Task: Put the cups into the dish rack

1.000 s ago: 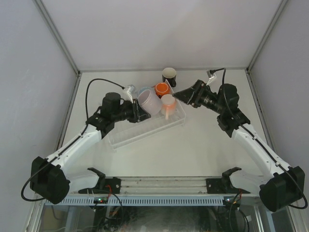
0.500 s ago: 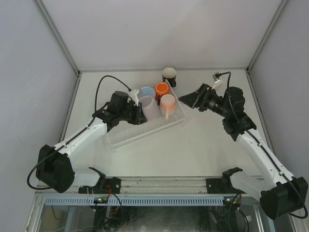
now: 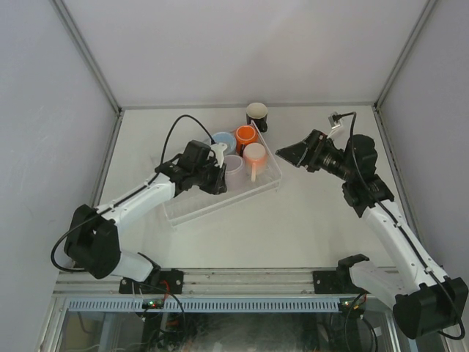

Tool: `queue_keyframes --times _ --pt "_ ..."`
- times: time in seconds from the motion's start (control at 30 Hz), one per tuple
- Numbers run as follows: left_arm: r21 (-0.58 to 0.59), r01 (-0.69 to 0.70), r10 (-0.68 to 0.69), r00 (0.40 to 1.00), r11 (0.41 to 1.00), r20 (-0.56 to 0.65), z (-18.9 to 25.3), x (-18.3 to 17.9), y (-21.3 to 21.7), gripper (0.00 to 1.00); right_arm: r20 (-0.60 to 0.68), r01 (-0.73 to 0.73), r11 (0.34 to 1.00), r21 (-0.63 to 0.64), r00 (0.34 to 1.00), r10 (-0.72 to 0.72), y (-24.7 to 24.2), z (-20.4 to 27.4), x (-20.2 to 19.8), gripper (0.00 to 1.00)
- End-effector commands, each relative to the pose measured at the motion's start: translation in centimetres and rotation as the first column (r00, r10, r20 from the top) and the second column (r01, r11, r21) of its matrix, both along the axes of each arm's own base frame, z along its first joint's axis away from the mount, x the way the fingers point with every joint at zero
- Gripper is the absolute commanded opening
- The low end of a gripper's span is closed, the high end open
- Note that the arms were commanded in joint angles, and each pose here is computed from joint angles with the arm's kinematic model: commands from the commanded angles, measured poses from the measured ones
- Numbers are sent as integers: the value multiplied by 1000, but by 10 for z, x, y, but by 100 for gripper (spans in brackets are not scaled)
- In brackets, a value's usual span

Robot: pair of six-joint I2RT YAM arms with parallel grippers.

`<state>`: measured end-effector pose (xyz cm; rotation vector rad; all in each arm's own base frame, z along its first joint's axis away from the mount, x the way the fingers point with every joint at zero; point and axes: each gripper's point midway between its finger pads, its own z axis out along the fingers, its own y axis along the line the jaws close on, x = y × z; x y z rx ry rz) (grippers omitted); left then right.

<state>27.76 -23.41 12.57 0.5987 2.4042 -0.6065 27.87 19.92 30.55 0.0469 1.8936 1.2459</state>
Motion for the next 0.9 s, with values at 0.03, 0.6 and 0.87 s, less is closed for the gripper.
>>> queue_keyframes --times 0.03,0.6,0.87 --pt "-75 20 -4 979 997 202 56 38 -18 0 53 -11 1000 -6 999 11 -4 7 -5 70" --pt "-65 -72 82 979 995 184 29 46 -29 0 60 -1 1000 -12 998 2 -9 6 -7 70" --pt "-74 -123 134 976 990 170 13 46 -25 0 61 -1 1000 -13 998 2 -10 6 -9 69"
